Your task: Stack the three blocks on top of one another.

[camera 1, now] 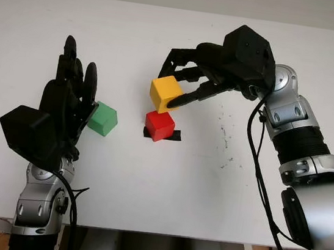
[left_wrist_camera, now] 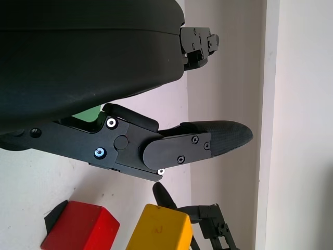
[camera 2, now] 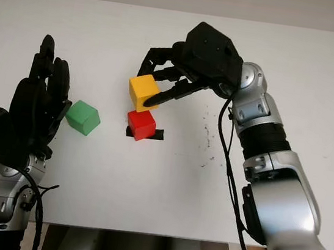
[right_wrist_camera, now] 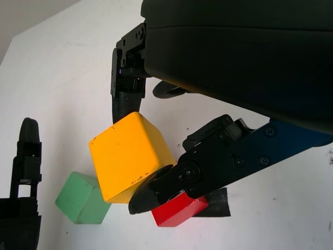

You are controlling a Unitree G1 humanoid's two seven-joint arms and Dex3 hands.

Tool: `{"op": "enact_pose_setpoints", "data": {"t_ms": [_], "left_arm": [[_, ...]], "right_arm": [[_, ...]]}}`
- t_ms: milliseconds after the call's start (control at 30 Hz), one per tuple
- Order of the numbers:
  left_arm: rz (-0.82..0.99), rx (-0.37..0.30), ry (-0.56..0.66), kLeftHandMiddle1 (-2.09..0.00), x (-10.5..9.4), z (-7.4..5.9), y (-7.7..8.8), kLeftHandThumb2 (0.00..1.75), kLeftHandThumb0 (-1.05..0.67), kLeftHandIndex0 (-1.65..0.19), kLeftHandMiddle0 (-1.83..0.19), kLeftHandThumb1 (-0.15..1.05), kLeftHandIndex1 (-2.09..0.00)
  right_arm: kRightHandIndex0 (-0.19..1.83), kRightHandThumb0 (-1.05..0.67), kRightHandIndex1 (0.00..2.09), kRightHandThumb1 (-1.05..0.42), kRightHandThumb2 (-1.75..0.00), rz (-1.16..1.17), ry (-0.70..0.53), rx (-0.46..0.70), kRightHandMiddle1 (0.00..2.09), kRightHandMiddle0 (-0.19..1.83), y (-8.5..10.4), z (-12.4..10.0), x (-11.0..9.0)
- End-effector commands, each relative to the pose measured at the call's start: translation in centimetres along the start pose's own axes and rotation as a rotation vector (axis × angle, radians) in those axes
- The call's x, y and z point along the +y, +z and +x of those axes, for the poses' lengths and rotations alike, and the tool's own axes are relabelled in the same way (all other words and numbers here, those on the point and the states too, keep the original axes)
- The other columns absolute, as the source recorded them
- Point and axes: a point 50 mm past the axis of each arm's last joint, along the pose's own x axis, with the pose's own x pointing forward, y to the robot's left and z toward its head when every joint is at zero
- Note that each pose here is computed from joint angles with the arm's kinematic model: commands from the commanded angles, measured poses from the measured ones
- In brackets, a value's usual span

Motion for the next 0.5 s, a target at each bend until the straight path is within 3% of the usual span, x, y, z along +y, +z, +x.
{"op": "enact_pose_setpoints", "data": {"t_ms": [0, 467], "left_arm": [[0.002, -0.008, -0.003, -0.05, 0.05, -0.03, 0.22, 0.52, -0.69, 0.1, 0.16, 1.05, -0.05], [0.002, -0.007, -0.001, -0.06, -0.01, -0.06, 0.18, 0.54, -0.68, 0.09, 0.15, 1.05, -0.05]], "right_arm": [[0.41, -0.5, 0.06, -0.89, -0.05, 0.01, -0.003, -0.008, 1.73, 0.41, -0.05, -0.37, -0.16], [0.42, -0.54, 0.07, -0.88, -0.05, 0.009, 0.018, 0.041, 1.68, 0.44, -1.03, -0.04, 0.56]]}}
